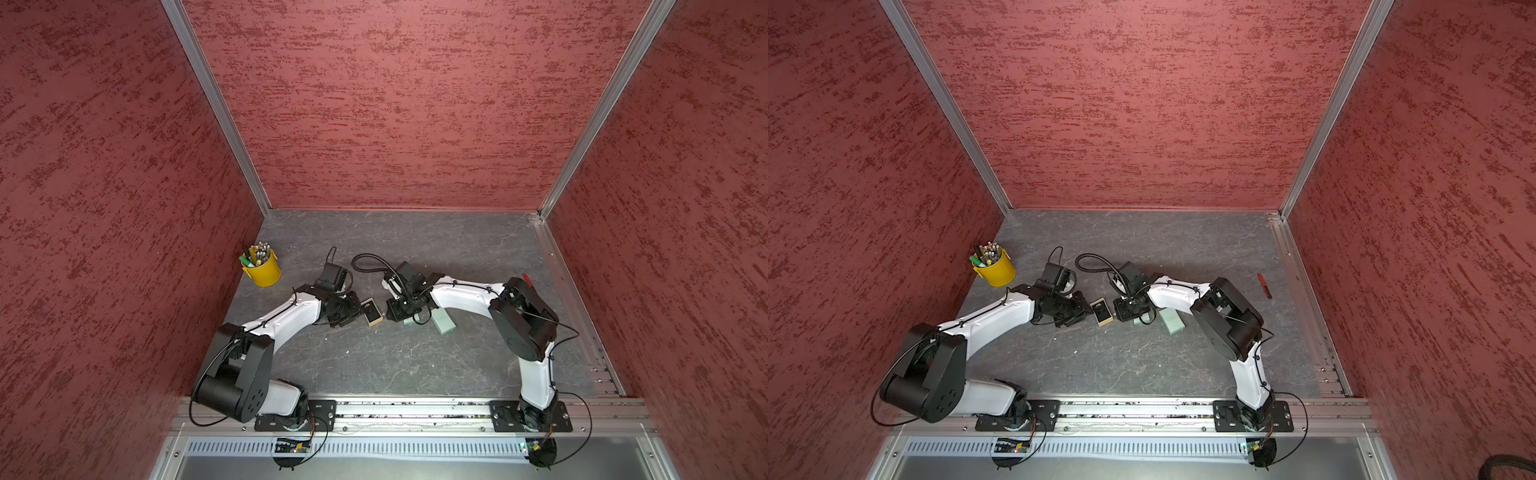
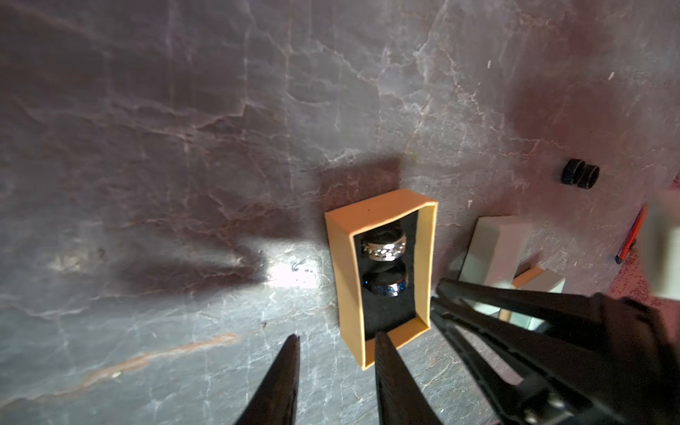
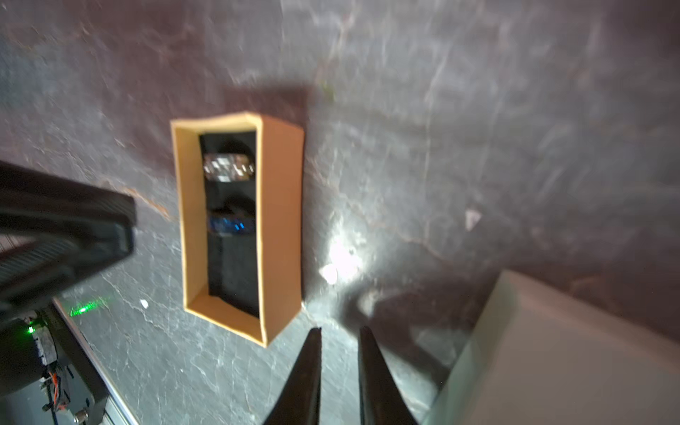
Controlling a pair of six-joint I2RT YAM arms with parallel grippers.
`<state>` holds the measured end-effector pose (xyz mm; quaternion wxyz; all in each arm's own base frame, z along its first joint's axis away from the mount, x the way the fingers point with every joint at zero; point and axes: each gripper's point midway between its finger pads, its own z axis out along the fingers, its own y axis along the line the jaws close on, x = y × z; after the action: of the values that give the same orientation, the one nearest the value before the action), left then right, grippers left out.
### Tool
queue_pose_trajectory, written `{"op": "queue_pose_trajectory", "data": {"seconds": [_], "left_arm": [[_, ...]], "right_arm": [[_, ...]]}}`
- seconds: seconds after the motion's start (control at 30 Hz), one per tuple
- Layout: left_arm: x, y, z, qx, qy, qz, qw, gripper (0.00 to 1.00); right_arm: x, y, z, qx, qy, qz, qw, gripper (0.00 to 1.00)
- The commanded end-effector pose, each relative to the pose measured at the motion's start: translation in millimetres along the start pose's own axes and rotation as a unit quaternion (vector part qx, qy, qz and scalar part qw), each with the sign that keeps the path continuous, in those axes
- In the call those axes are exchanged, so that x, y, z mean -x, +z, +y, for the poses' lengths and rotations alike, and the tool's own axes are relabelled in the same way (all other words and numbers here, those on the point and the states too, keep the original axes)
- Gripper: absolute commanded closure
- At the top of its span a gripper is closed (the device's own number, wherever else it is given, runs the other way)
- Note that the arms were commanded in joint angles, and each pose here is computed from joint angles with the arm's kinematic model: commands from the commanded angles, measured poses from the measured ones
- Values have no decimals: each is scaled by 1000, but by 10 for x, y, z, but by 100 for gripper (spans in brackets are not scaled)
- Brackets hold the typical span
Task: Take the rings out of the lift-off lid box
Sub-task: Adjust the jewelry box at the center of the board.
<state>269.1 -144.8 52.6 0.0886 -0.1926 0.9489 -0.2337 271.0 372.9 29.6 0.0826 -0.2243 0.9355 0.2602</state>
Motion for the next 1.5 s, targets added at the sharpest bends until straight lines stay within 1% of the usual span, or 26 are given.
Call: {"op": "queue_pose_trajectory", "data": {"seconds": [0.0, 0.2, 0.33, 0.4, 0.57, 0.67, 0.8, 0.97, 1.2, 1.47], "left_arm": [[11, -42, -44, -1, 12, 1, 1000, 64], [-24, -77, 4, 8, 12, 1, 1000, 64], [-20, -90, 25, 10, 11, -1, 1000, 63], [-38, -77, 38, 11, 10, 3, 1000, 63], [-54, -64, 33, 9, 7, 5, 1000, 63], [-57, -57, 17, 7, 5, 3, 1000, 63], [-66, -33, 14, 8, 0, 2, 1000, 63], [-51, 5, 11, 7, -4, 3, 1000, 63], [-22, 58, -13, 9, -1, 7, 1000, 63], [0, 114, 47, 23, 2, 9, 1000, 63]], "right_arm": [[124, -82, 298, 43, -14, -26, 999, 79], [163, -74, 551, 74, -39, -25, 996, 79], [96, -61, 585, 71, -53, -10, 996, 79], [72, -123, 585, 68, -62, -10, 996, 79], [205, -291, 428, 14, -73, -28, 997, 79], [342, -300, 381, 8, -74, -42, 996, 80], [447, -206, 303, 3, -74, -47, 996, 81], [408, 8, 281, 20, -68, -34, 997, 83], [372, 31, 334, 43, -58, -34, 997, 83], [353, -53, 670, 130, -29, -33, 991, 82]]}}
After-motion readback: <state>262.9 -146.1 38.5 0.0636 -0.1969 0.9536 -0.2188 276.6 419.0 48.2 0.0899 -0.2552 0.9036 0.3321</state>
